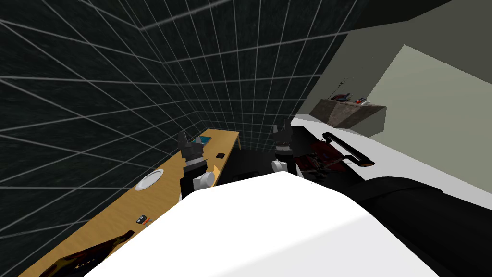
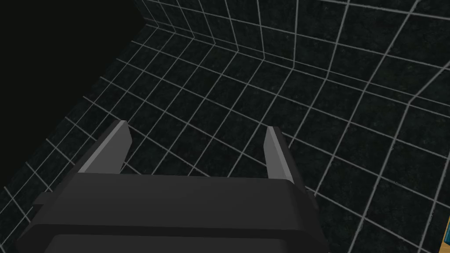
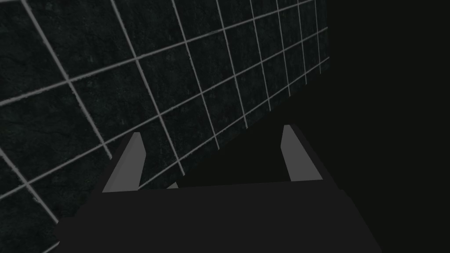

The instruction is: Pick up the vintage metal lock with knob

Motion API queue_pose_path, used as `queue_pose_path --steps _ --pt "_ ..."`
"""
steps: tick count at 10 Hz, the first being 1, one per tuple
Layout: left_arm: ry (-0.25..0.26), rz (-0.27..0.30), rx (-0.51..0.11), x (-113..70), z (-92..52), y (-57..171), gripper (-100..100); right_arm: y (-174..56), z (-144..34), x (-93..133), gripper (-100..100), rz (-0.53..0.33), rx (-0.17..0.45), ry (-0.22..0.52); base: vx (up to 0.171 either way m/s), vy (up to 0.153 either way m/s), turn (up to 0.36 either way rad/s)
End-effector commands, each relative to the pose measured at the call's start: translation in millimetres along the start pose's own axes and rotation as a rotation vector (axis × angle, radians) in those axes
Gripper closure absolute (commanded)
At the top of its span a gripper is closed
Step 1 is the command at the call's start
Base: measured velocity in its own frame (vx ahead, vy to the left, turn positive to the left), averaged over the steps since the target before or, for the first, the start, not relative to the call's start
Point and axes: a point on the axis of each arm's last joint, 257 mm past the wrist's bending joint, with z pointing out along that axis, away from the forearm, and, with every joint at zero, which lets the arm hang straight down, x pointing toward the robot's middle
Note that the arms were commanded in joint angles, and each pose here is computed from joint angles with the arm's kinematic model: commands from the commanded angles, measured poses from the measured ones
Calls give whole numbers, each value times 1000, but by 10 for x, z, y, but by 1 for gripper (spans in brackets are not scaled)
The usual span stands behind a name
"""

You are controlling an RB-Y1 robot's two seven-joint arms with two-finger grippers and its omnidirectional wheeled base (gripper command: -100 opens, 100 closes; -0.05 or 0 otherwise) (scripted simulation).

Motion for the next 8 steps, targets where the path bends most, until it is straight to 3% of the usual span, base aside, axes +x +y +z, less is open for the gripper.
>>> queue_pose_path --steps 1,4,7,8 --pt "32 21 -28 7 -30 89 -100 0 0 0 0 0 0 0 2 -10 6" --pt "89 73 -137 -60 -159 424 -100 0 0 0 0 0 0 0 7 -30 19" --pt "121 130 -307 -270 -414 906 -100 0 0 0 0 0 0 0 11 -53 35" --pt "122 130 -312 -270 -418 918 -100 0 0 0 0 0 0 0 5 -45 21"
